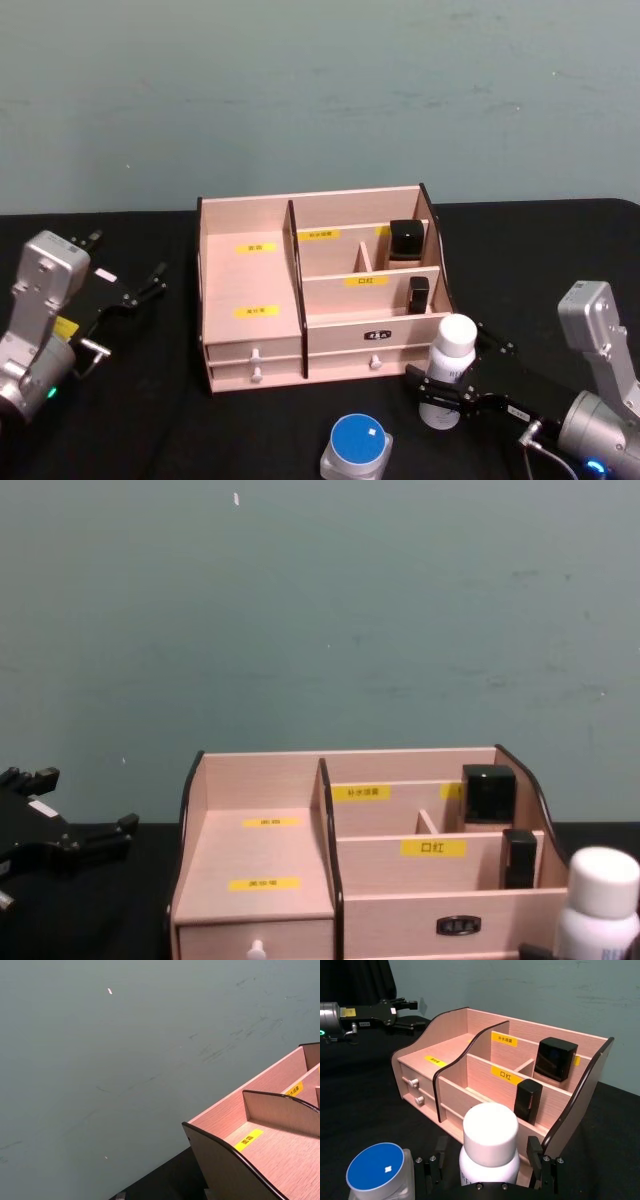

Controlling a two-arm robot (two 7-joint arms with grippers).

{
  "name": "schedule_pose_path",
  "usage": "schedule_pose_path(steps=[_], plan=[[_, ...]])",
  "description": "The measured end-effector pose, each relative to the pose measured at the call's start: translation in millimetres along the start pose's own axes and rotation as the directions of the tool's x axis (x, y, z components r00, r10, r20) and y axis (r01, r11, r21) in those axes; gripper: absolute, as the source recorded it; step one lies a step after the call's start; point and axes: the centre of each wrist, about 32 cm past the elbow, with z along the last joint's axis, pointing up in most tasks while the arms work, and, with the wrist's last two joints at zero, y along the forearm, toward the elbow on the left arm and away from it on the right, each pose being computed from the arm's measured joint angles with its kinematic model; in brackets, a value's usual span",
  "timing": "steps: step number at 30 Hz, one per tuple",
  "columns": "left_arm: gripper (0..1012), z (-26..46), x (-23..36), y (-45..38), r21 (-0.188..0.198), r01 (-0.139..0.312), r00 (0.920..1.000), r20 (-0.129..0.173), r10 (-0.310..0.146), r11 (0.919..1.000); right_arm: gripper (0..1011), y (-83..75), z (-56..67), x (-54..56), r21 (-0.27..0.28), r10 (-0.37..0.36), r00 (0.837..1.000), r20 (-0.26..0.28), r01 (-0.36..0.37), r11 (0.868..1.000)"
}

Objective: Pick up the facial cleanser and watermelon frost from the table and place them into the tiered storage box.

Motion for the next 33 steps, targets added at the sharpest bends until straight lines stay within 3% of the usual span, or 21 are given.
schedule_pose_path(steps=[11, 15, 26, 33], plan=[[1010, 0.0, 0.0, 0.0, 0.0, 0.0, 1.0, 0.0, 0.0, 1.0, 1002, 3.6, 1.1, 1.0, -0.007, -0.003, 1.0, -0.002, 0.003, 1.0], [1010, 0.0, 0.0, 0.0, 0.0, 0.0, 1.0, 0.0, 0.0, 1.0, 942, 3.2, 1.0, 0.9, -0.007, -0.003, 1.0, -0.002, 0.003, 1.0], [1009, 0.0, 0.0, 0.0, 0.0, 0.0, 1.0, 0.0, 0.0, 1.0, 616, 0.8, 6.6, 0.2, 0.007, -0.004, 1.0, -0.004, 0.004, 1.0], [1010, 0.0, 0.0, 0.0, 0.0, 0.0, 1.0, 0.0, 0.0, 1.0, 599, 0.5, 24.3, -1.3, 0.021, 0.005, 1.0, 0.014, -0.005, 1.0]])
